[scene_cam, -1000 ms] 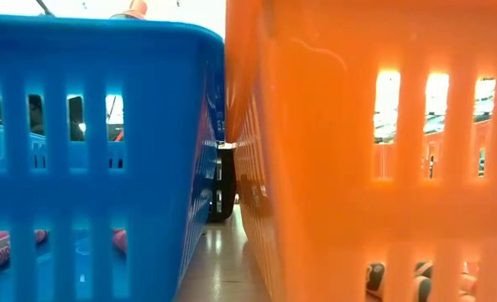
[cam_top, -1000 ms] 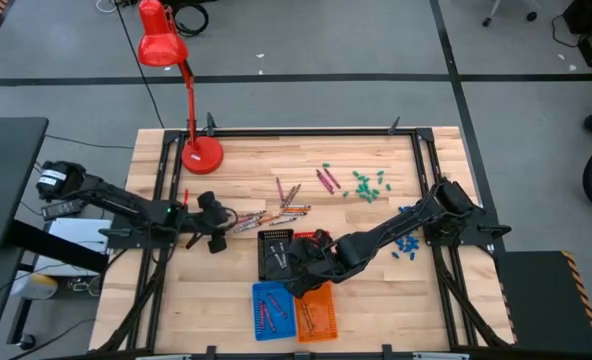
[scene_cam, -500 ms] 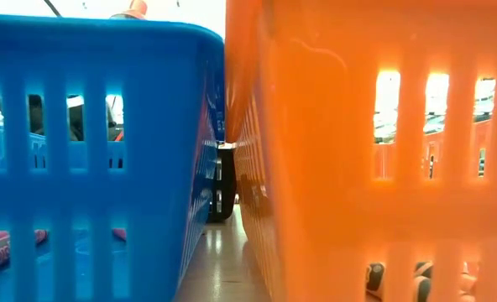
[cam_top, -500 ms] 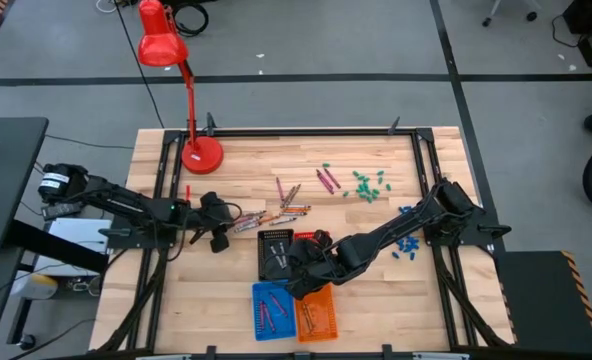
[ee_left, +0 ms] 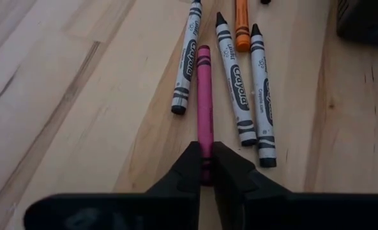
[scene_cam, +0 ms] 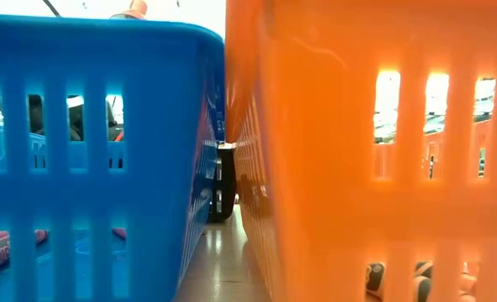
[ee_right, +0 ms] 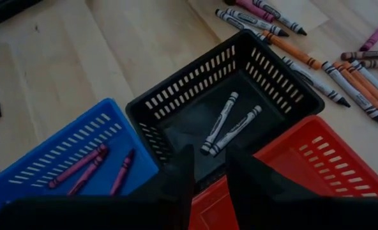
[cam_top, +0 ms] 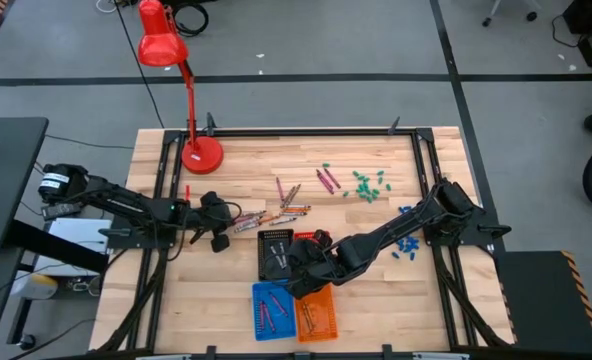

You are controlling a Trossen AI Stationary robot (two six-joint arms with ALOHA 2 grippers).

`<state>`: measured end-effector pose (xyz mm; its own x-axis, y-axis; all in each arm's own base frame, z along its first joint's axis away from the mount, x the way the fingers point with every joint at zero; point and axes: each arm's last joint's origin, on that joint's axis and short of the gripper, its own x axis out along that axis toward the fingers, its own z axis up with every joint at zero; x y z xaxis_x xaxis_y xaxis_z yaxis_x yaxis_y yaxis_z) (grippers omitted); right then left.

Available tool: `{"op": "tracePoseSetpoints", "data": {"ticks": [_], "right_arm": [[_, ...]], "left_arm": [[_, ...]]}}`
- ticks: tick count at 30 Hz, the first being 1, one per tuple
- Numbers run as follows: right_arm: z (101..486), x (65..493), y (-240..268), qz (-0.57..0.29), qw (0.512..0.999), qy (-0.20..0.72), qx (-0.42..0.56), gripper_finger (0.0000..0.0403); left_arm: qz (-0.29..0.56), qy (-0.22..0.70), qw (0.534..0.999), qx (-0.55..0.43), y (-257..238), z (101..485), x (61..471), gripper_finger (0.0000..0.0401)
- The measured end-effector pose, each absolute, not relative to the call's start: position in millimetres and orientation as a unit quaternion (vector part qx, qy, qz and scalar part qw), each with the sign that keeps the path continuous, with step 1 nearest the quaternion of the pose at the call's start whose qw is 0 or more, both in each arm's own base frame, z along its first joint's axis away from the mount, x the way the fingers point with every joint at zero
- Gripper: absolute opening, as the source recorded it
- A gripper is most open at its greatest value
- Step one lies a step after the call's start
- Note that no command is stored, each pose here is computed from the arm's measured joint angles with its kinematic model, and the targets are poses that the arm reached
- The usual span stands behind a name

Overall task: Sort crayons
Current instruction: Put the red crayon into the blue basket

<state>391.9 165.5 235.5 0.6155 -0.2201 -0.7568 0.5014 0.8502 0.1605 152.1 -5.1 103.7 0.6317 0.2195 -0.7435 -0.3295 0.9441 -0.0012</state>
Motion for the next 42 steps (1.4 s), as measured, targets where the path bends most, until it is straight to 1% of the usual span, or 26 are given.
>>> {"op": "tracePoseSetpoints", "data": {"ticks": [10,16,19,24,30,36,42], "right_arm": [[235.9,393.0,165.8,-0.206,0.881,0.381,0.189,0.0094],[236.7,394.8,163.6,-0.210,0.884,0.374,0.188,0.0094],[237.3,396.0,160.2,-0.228,0.889,0.358,0.170,0.0094],[239.9,399.1,148.2,-0.296,0.897,0.307,0.119,0.0094],[244.4,408.2,128.3,-0.345,0.897,0.263,0.081,0.0097],[255.4,424.0,116.1,-0.330,0.916,0.225,0.036,0.0111],[269.7,436.3,110.2,-0.321,0.931,0.172,0.003,0.0142]], "left_arm": [[0.147,0.382,0.910,-0.072,-5.1,109.8,150.3,0.0033],[0.154,0.348,0.923,-0.062,-4.2,117.6,151.7,0.0033],[0.154,0.321,0.933,-0.055,-4.0,123.5,153.3,0.0034],[0.149,0.247,0.957,-0.032,-3.8,139.1,159.3,0.0034],[0.128,0.130,0.983,0.005,-6.1,163.4,168.0,0.0034],[0.115,0.050,0.991,0.038,-9.6,180.0,171.0,0.0034],[0.117,-0.032,0.991,0.063,-10.3,196.9,171.1,0.0034]]}}
